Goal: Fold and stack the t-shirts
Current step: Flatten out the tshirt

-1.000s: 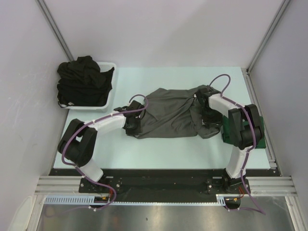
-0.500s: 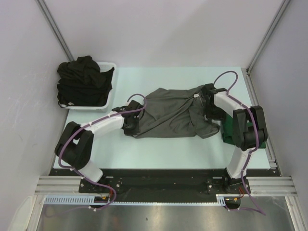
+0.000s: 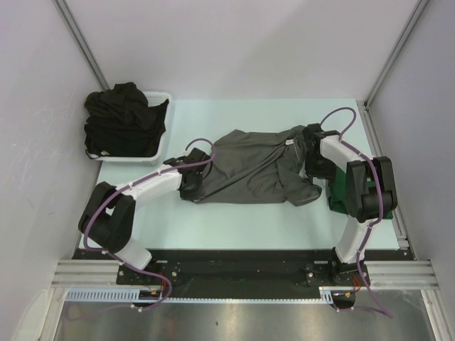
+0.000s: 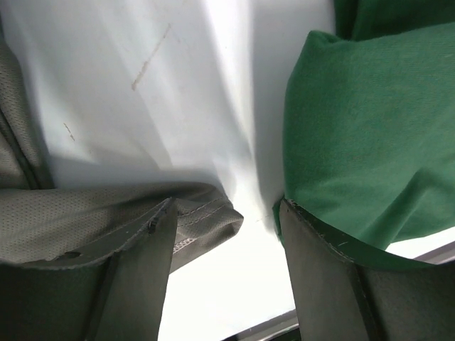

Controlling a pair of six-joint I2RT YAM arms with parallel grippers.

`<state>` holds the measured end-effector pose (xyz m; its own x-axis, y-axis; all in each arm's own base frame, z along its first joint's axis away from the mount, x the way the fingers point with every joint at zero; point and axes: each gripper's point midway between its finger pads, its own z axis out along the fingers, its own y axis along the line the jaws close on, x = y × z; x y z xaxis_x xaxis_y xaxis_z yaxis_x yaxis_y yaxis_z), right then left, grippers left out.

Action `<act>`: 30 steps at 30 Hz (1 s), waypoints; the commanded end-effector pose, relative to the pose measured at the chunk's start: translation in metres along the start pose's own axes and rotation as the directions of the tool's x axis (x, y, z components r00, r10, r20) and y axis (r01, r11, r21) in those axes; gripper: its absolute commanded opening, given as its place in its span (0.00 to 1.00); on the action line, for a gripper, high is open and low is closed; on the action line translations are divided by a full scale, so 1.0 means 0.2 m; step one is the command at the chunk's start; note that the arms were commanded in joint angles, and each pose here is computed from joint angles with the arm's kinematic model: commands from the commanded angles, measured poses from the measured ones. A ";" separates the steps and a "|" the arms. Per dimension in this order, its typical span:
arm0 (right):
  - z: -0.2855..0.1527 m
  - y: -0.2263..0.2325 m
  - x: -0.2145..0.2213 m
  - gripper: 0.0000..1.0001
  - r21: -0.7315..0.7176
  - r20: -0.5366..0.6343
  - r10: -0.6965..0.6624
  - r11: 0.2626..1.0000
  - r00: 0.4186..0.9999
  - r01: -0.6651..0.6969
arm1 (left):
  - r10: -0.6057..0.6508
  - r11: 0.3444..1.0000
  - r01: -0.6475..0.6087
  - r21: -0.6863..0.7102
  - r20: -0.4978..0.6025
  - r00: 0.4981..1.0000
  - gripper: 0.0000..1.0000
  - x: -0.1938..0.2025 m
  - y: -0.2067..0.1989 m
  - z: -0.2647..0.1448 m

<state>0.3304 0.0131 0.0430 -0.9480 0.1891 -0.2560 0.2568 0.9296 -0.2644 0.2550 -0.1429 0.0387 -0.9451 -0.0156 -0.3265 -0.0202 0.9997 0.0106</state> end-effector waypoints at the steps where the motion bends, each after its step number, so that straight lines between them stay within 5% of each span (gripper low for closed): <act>1: -0.02 0.02 -0.01 0.64 -0.039 0.015 0.017 0.999 1.000 -0.017 | -0.018 1.000 0.018 -0.003 0.069 0.997 0.00 -0.08 0.01 -0.09; 15: 0.05 0.06 0.09 0.62 -0.084 -0.054 0.016 0.996 0.998 -0.021 | -0.023 1.000 0.022 0.017 0.059 0.998 0.00 -0.09 -0.02 -0.08; 18: 0.06 0.07 0.10 0.49 -0.092 -0.062 0.015 0.996 0.998 -0.020 | -0.026 1.000 0.025 0.018 0.061 0.998 0.00 -0.09 -0.02 -0.08; 24: 0.07 0.08 0.11 0.01 -0.091 -0.078 0.009 0.996 0.997 -0.016 | -0.022 1.000 0.021 0.020 0.064 0.998 0.00 -0.09 -0.02 -0.09; 30: 0.01 0.07 0.04 0.00 -0.104 -0.035 0.020 0.994 0.999 -0.024 | -0.025 1.000 0.024 0.015 0.086 0.996 0.00 -0.13 -0.02 -0.11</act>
<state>0.3159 0.0287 0.0217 -0.9600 0.2096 -0.1856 0.2422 0.9542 -0.1754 0.2576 -0.1434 0.0460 -0.9393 -0.0255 -0.3423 -0.0291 0.9996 0.0052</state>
